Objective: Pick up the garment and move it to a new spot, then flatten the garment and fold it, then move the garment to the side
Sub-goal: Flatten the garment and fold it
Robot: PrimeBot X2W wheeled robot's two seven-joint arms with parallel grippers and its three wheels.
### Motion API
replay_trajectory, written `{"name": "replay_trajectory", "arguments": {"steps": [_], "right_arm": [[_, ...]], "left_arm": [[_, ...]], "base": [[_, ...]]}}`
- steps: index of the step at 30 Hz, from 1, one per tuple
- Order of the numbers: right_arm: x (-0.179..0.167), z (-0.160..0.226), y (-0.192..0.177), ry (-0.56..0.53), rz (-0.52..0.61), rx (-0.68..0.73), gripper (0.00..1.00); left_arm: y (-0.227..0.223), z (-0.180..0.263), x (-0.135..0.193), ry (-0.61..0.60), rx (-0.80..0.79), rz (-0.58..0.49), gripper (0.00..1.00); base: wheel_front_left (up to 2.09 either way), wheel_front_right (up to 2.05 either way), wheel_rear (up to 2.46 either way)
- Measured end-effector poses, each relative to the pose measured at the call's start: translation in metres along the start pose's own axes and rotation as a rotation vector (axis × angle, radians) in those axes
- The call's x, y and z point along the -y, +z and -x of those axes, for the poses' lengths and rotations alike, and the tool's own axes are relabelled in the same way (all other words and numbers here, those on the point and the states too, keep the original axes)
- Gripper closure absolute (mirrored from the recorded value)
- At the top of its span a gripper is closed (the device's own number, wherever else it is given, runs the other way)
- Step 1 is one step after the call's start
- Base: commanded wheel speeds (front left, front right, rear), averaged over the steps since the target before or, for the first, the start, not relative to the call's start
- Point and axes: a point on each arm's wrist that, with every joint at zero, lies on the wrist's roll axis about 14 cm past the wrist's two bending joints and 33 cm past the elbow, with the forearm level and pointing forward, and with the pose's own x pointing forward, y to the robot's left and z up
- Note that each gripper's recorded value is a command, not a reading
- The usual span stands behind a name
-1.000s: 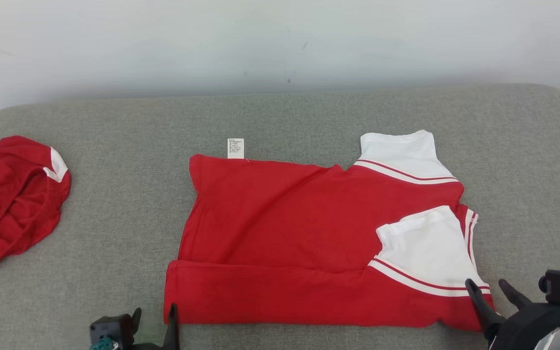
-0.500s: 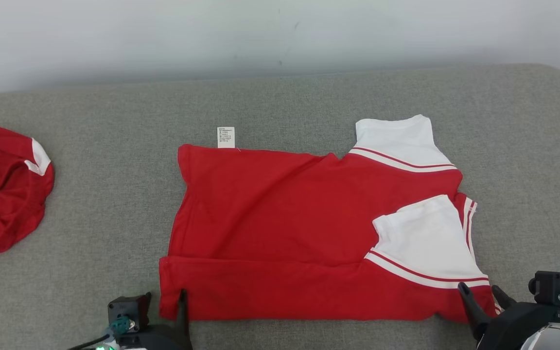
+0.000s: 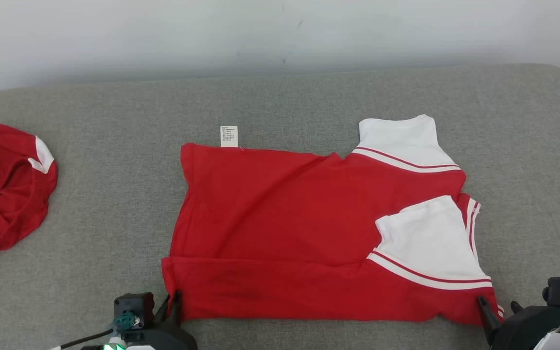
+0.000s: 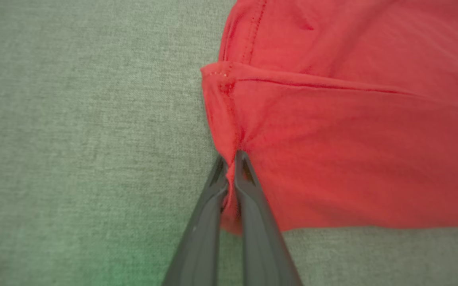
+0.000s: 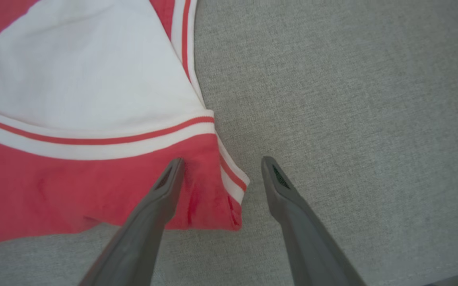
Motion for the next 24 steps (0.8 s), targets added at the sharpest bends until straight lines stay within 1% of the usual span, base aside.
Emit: {"name": "replay_trajectory", "arguments": {"steps": [9,10,11,12,16,24], "right_arm": [[0.002,-0.012,-0.018,-0.017,-0.015,-0.096,0.00],[0.001,-0.013,-0.019,-0.015,-0.016,-0.102,0.22],[-0.001,-0.014,-0.020,-0.012,-0.013,-0.106,0.75],[-0.002,-0.015,-0.020,-0.008,-0.011,-0.109,1.00],[-0.006,-0.016,-0.018,0.001,-0.015,-0.099,1.00],[0.008,-0.010,-0.011,-0.037,-0.024,-0.058,1.00]], "left_arm": [[-0.003,-0.002,0.004,-0.013,-0.006,-0.001,1.00],[-0.003,-0.002,0.005,-0.016,-0.007,-0.002,1.00],[-0.004,-0.002,0.005,-0.016,-0.008,-0.002,1.00],[-0.004,-0.003,0.005,-0.016,-0.009,-0.003,1.00],[-0.005,-0.002,0.005,-0.018,-0.014,0.005,1.00],[-0.015,0.007,0.006,-0.022,-0.045,0.019,1.00]], "base": [[0.00,0.00,0.00],[0.00,0.00,0.00],[0.00,0.00,0.00],[0.00,0.00,0.00],[0.00,0.00,0.00],[0.00,0.00,0.00]]}}
